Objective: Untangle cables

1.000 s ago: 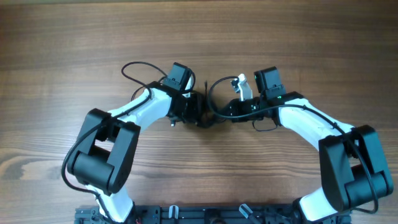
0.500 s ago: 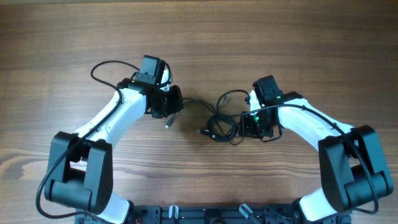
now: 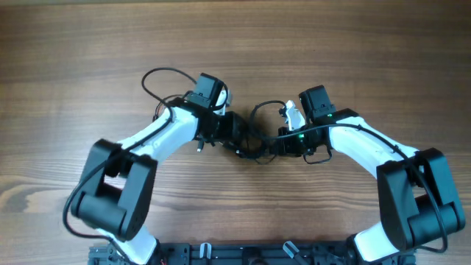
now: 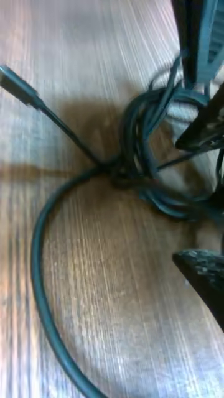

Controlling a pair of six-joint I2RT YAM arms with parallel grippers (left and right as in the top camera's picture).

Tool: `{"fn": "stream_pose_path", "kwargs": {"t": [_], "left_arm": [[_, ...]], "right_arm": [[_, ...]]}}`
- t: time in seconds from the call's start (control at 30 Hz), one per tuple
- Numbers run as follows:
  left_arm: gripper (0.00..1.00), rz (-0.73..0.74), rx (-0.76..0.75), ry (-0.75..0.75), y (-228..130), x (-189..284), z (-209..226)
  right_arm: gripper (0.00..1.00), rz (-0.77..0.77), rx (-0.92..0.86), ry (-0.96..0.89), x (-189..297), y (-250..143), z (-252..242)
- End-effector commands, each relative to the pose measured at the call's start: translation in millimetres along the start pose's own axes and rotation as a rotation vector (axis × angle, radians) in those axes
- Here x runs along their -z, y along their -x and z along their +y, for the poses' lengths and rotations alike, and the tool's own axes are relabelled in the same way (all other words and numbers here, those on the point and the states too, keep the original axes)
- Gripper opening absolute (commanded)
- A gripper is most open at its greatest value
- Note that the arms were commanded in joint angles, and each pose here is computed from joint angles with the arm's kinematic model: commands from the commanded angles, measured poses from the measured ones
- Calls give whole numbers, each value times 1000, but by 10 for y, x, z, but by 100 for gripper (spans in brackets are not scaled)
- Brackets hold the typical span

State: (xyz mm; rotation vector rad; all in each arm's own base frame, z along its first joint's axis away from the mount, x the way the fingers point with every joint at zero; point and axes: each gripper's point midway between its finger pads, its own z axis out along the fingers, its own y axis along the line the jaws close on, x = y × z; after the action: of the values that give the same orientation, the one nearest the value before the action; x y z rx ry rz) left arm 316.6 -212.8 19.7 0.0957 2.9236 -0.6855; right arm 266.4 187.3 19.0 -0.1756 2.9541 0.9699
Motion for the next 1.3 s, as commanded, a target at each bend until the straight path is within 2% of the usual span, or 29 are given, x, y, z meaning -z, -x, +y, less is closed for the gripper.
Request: {"fn": "stream_pose_path", "kwargs": {"t": [0.0, 0.1, 0.27, 0.37, 0.4, 0.47, 0.6, 0.67, 0.7, 0.73, 0.83, 0.93, 1.07, 1.13, 1.27], "left_arm": [[58, -8, -233, 63, -11, -126, 27], [60, -4, -394, 50, -61, -182, -111], [61, 48, -463, 120, -248, -389, -122], [55, 31, -535, 289, -286, -427, -40], [43, 18, -561, 352, -286, -417, -12], [5, 17, -586, 403, -330, -412, -12], [4, -15, -471, 399, -276, -328, 11], [4, -57, -385, 335, -169, -128, -47], [4, -62, -371, 312, -154, -81, -73], [4, -77, -326, 248, -108, 53, -129], [4, -110, -254, 130, 29, 323, -148], [4, -101, -196, 33, 85, 411, -124], [4, -97, -141, -2, 128, 496, -15], [4, -107, -131, 1, 152, 544, 28], [4, -146, -154, -11, 189, 675, -45]], "right_arm": [[4, 1, 22, 28, 5, -1, 51], [4, 0, 22, 28, 5, 2, 51], [4, 0, 24, 28, 5, 4, 51], [4, -6, 28, 30, 5, 19, 55], [4, -8, 29, 30, 5, 23, 57], [4, -12, 32, 31, 5, 35, 60], [4, -13, 33, 32, 5, 37, 60], [6, -14, 34, 32, 5, 40, 61], [9, -17, 36, 33, 6, 46, 64], [20, -21, 39, 39, 17, 62, 84], [34, -78, 94, 102, 191, 257, 340], [43, -182, 176, 127, 487, 543, 624], [41, -292, 271, 180, 759, 796, 925], [39, -293, 330, 288, 815, 785, 1131], [40, -300, 367, 310, 831, 786, 1183]]}}
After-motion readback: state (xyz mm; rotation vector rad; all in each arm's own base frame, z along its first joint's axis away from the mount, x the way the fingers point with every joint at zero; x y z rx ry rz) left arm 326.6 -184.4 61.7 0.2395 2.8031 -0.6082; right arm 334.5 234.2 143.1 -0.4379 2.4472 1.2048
